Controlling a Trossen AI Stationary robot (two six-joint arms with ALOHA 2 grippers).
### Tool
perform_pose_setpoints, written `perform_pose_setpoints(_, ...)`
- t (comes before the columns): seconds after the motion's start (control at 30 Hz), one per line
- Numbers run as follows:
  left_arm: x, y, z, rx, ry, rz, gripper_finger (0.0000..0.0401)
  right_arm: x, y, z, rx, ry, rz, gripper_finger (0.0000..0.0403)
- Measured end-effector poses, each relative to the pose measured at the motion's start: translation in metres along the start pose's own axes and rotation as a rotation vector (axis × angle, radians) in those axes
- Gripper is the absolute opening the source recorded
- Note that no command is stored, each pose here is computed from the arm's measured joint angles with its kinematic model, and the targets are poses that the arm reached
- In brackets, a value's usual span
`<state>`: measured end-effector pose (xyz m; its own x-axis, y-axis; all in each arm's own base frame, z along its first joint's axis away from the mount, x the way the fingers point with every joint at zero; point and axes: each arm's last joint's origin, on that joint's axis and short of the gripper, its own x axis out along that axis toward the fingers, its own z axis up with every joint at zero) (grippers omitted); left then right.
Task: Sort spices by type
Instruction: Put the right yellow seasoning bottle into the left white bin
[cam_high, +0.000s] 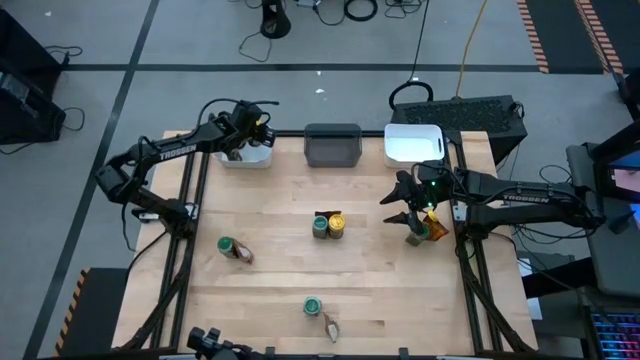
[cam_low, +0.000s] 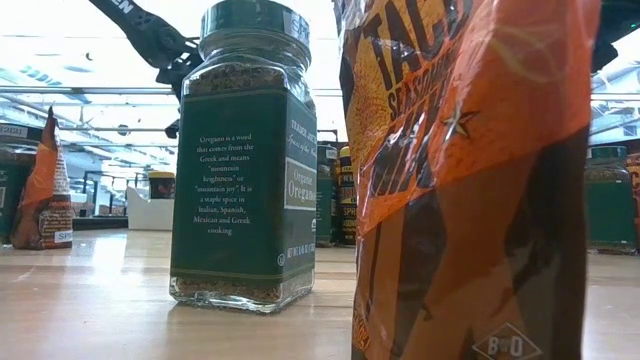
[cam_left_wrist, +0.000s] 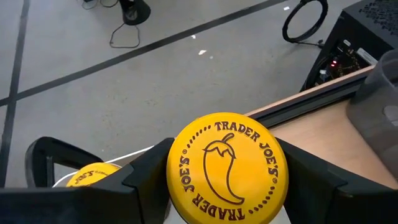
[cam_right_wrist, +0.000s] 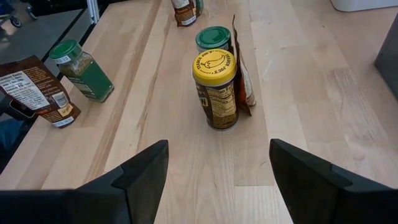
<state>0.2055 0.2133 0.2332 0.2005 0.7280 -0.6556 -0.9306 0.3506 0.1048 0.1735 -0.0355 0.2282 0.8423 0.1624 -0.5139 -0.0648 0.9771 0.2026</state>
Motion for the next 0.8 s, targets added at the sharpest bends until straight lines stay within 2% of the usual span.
perform_pose_setpoints(0.8, 0.0024, 0.0061, 0.0001, -0.058, 0.004, 0.048, 0.0253, 0.0, 0.0, -0.0003, 0.005, 0.003, 0.0, 0.0263)
